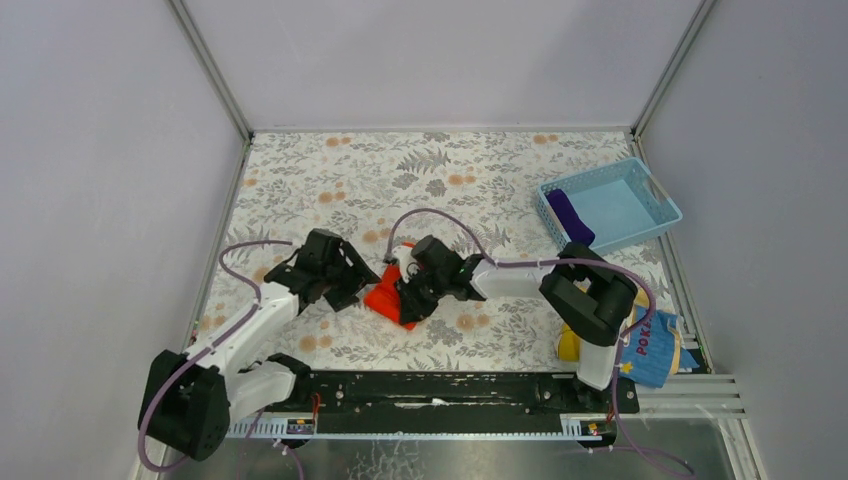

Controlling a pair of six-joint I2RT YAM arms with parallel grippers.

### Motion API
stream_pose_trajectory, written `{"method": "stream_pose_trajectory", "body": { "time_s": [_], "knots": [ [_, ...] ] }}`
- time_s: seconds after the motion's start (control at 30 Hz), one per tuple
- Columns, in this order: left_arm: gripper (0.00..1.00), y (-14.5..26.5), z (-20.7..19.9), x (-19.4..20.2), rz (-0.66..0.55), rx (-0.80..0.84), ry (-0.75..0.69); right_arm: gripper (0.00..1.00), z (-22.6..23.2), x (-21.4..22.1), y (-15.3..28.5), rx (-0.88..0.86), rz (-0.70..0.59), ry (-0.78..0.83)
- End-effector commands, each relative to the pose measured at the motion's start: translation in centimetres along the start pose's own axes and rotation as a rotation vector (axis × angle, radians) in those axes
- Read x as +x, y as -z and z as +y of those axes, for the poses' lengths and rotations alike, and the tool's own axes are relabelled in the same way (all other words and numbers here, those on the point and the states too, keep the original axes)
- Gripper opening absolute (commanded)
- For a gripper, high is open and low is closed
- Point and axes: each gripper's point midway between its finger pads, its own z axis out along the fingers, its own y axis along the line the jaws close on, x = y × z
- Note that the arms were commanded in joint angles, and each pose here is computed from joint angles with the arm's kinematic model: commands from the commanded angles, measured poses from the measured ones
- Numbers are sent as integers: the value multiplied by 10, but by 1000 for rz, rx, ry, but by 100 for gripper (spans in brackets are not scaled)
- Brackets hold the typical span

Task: Roll the towels
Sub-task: Roll the towel at the center of the board.

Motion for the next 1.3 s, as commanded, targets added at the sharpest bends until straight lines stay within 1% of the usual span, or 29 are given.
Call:
{"method": "stream_pose_trajectory", "body": {
  "time_s": [0.0, 0.2, 0.33, 0.57, 0.7, 0.83, 0.97, 1.03, 1.07, 1.17, 1.27],
  "knots": [
    [70, 14, 11, 4, -5, -24, -5, 3, 18, -9, 15, -243, -22, -230],
    [71, 21, 13, 8, -1, -13, 3, 3, 10, -21, 23, -390, -63, -404],
    [71, 15, 5, 12, 30, 23, 11, 4, -2, -19, 22, -405, -35, -489],
    [70, 0, -10, 7, 48, 48, 18, 4, -21, -14, 15, -408, 5, -580],
    [62, -10, -19, 4, 53, 68, 27, 4, -28, -13, 12, -406, 10, -602],
    [54, -19, -19, 0, 47, 57, 32, 5, -34, -15, 10, -391, 20, -603],
    [52, -34, -16, -4, 42, 23, 30, 6, -37, -15, 9, -366, 35, -593],
    [48, -41, -13, -5, 44, 0, 25, 7, -39, -15, 10, -346, 39, -581],
    [44, -45, -9, -6, 38, -17, 23, 8, -41, -16, 11, -330, 39, -572],
    [34, -54, -3, -8, 39, -59, 13, 12, -40, -20, 17, -302, 31, -533],
    [29, -63, 5, -5, 56, -96, 0, 20, -38, -26, 27, -261, 9, -460]
  ]
}}
